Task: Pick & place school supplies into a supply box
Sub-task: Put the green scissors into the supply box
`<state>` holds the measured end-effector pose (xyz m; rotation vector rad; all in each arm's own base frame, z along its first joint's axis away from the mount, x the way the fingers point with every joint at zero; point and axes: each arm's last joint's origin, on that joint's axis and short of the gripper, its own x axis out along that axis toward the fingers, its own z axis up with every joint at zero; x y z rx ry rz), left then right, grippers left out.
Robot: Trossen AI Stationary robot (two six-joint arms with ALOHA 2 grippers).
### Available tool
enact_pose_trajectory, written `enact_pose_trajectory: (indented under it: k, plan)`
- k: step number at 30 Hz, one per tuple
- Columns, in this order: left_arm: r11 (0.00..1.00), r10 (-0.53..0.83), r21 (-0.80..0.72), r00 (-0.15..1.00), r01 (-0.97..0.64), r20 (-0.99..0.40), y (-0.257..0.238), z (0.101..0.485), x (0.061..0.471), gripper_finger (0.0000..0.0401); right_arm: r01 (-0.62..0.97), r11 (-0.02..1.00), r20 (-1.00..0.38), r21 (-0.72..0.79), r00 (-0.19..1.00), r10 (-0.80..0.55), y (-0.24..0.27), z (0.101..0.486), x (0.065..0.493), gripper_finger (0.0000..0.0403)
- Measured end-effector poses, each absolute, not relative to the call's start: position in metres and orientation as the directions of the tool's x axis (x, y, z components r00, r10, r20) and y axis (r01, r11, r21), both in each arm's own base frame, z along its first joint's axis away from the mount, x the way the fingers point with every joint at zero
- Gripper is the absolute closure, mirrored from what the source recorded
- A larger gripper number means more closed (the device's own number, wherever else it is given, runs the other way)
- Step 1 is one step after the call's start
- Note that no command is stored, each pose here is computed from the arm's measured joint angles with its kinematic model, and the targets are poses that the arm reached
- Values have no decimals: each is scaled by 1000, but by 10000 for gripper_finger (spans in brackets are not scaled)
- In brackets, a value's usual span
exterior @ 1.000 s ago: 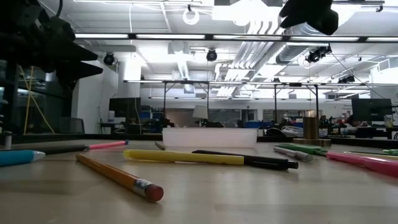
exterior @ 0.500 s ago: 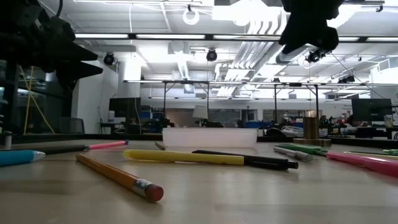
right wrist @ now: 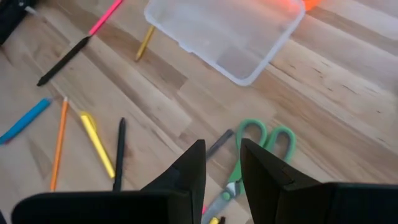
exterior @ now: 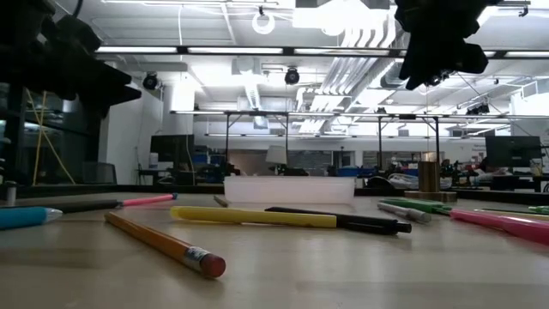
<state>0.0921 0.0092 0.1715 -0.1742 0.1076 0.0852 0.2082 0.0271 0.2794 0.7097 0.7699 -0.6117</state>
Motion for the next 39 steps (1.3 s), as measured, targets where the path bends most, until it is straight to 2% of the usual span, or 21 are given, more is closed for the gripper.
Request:
enact_pose_trajectory:
  k: [7,30,39]
  plan:
    - [985,49,-159,992,-67,-112,9,172,92,178,733,602,-797,318,551,-249,27,275,212,325]
    - [985,49,-159,992,-67,-113,9,172,92,178,844,517,-955,145,256,-150,21,207,254,325]
    - [985,50,-159,992,-67,-113,9,172,92,178,850,516,-961,105,221,-168,21,199,258,325]
